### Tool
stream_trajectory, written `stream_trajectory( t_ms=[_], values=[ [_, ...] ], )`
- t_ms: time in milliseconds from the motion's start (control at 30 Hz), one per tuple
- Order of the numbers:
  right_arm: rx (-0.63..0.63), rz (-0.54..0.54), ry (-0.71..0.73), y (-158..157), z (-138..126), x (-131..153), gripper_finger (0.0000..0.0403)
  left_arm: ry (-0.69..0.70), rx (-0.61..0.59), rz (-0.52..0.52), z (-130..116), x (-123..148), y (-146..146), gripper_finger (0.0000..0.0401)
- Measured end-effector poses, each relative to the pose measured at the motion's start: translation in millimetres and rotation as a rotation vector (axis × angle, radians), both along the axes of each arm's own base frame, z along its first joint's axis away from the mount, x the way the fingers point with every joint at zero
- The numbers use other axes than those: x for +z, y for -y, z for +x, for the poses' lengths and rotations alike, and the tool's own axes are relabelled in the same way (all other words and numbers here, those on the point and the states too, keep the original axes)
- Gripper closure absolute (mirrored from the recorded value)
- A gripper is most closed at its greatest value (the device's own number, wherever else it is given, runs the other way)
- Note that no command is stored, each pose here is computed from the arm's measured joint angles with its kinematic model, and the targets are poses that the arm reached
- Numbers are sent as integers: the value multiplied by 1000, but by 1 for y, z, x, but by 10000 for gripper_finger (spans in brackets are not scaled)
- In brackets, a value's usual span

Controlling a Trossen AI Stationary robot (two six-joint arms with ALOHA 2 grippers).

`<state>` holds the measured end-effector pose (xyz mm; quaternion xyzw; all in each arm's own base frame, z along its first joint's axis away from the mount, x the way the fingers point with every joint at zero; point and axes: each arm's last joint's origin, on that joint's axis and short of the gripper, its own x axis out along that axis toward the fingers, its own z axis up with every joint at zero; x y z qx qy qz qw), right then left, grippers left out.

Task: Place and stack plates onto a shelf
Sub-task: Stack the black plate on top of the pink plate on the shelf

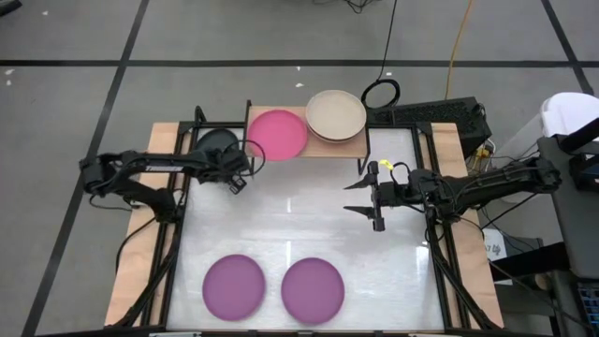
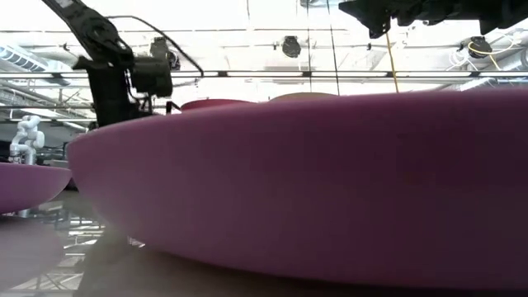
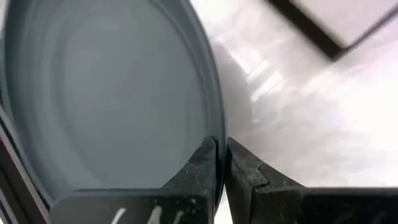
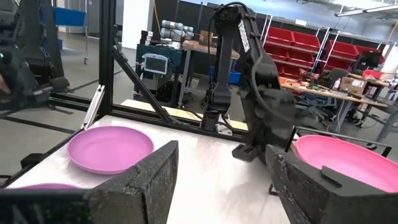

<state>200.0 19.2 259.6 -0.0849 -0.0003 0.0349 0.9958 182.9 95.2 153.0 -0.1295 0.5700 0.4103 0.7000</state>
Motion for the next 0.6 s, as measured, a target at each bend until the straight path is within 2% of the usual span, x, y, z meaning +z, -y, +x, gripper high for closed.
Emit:
stream_trajectory(
  t_ms=[267, 600],
  values=[
    [0, 25, -20, 0, 0, -2, 181, 191, 50, 106, -20, 42, 21, 388],
    [-1, 26, -18, 0, 0, -2, 181, 444, 71, 336, -44, 108, 30, 388]
  ],
)
